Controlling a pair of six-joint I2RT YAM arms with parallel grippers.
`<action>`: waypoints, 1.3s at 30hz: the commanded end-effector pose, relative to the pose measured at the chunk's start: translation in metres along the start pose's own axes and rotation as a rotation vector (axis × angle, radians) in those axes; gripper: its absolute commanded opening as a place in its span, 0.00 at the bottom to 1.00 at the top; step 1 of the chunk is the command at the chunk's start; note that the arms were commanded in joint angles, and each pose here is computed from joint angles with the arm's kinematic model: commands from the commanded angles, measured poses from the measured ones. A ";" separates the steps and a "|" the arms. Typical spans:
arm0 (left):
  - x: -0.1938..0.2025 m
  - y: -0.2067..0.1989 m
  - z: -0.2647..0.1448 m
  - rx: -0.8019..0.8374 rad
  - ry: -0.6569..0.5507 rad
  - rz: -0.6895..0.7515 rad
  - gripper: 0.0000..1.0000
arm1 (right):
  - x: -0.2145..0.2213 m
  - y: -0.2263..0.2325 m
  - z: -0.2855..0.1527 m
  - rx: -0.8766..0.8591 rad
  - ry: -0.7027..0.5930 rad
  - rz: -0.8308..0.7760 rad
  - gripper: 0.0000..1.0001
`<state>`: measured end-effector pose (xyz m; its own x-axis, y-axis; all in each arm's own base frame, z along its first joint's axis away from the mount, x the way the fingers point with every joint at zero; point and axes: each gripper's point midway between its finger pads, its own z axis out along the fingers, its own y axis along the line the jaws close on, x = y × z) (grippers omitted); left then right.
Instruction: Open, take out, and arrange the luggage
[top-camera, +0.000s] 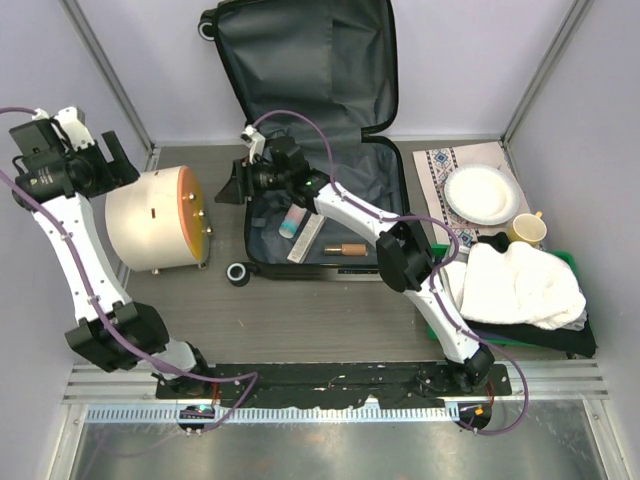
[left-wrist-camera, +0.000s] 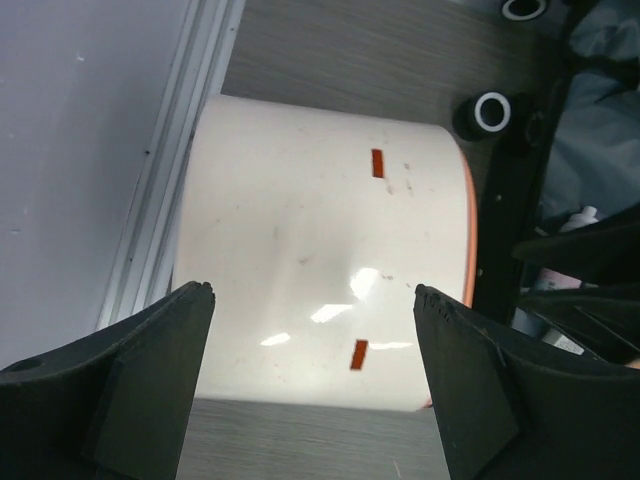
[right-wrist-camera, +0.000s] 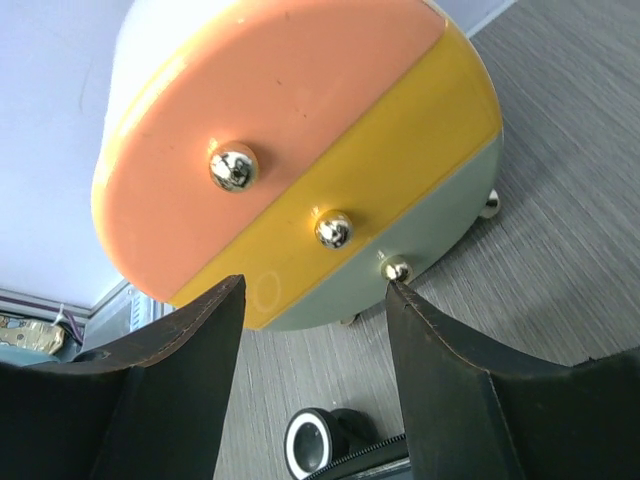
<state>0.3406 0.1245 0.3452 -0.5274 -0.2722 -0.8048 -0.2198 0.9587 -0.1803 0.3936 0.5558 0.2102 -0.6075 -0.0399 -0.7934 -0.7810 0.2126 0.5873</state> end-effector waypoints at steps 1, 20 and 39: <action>-0.002 0.021 0.035 -0.054 0.002 -0.013 0.87 | -0.036 0.021 0.001 -0.045 -0.101 -0.093 0.63; 0.023 -0.008 0.098 0.195 0.134 -0.019 0.86 | -0.037 0.051 -0.002 -0.166 -0.101 -0.230 0.70; -0.015 -0.014 0.033 0.130 -0.005 0.122 0.89 | -0.031 0.074 0.025 -0.235 -0.152 -0.216 0.67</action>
<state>0.3908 0.1261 0.3065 -0.5985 -0.2007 -0.7756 -0.0777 0.9781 -0.1931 0.3608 0.5894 0.2464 -0.4494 0.0161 -0.8932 -0.8929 0.0233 0.4497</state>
